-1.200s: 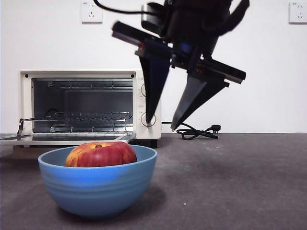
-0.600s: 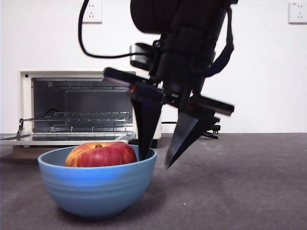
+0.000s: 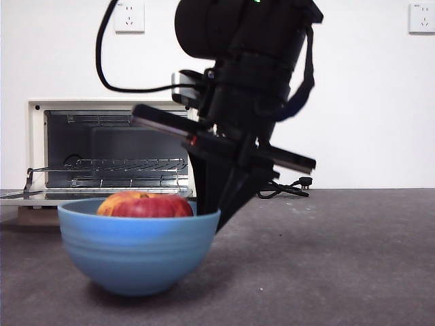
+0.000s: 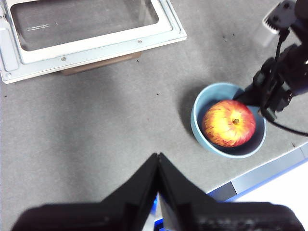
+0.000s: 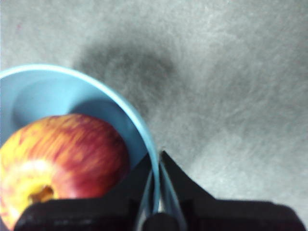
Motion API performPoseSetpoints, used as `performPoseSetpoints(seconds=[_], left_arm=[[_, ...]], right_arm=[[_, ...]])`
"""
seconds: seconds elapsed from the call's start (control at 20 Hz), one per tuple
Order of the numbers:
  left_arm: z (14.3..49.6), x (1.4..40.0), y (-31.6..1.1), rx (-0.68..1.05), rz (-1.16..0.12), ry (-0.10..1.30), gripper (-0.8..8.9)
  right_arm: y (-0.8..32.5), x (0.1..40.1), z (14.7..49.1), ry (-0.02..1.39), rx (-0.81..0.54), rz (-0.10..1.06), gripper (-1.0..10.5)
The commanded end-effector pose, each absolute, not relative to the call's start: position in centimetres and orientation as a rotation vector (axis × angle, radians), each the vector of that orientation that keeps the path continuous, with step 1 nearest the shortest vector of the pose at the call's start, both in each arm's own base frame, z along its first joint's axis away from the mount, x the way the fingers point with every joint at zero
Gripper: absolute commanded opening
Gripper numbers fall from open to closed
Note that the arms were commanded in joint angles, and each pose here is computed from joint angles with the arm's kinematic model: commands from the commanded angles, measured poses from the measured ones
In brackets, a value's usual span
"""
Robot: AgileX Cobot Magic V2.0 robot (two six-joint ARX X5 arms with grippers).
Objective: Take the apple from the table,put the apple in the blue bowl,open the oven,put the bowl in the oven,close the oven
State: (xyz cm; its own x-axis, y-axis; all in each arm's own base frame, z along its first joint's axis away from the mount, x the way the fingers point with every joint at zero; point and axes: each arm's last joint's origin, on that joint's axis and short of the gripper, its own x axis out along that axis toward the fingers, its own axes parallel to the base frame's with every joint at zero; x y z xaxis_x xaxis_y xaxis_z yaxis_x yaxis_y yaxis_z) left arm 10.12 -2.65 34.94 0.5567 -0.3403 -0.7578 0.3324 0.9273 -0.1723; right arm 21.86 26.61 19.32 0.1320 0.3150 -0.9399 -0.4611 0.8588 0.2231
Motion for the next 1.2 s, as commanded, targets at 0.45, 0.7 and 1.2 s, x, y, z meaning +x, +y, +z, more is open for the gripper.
performPoseSetpoints(seconds=[0.45, 0.7, 1.2], left_arm=[[34.8, 10.1, -2.7, -0.015, -0.404, 0.901, -0.05], [34.8, 10.1, -2.7, -0.015, -0.405, 0.901, -0.04], [34.7, 10.1, -2.7, -0.014, -0.406, 0.902, -0.04]], right_arm=[[31.2, 28.5, 29.3, 1.122, -0.119, 0.575, -0.1], [34.0, 34.2, 30.5, 1.071, -0.036, 0.534, -0.1], [32.6, 40.8, 27.8, 1.07, 0.218, 0.379, -0.1]])
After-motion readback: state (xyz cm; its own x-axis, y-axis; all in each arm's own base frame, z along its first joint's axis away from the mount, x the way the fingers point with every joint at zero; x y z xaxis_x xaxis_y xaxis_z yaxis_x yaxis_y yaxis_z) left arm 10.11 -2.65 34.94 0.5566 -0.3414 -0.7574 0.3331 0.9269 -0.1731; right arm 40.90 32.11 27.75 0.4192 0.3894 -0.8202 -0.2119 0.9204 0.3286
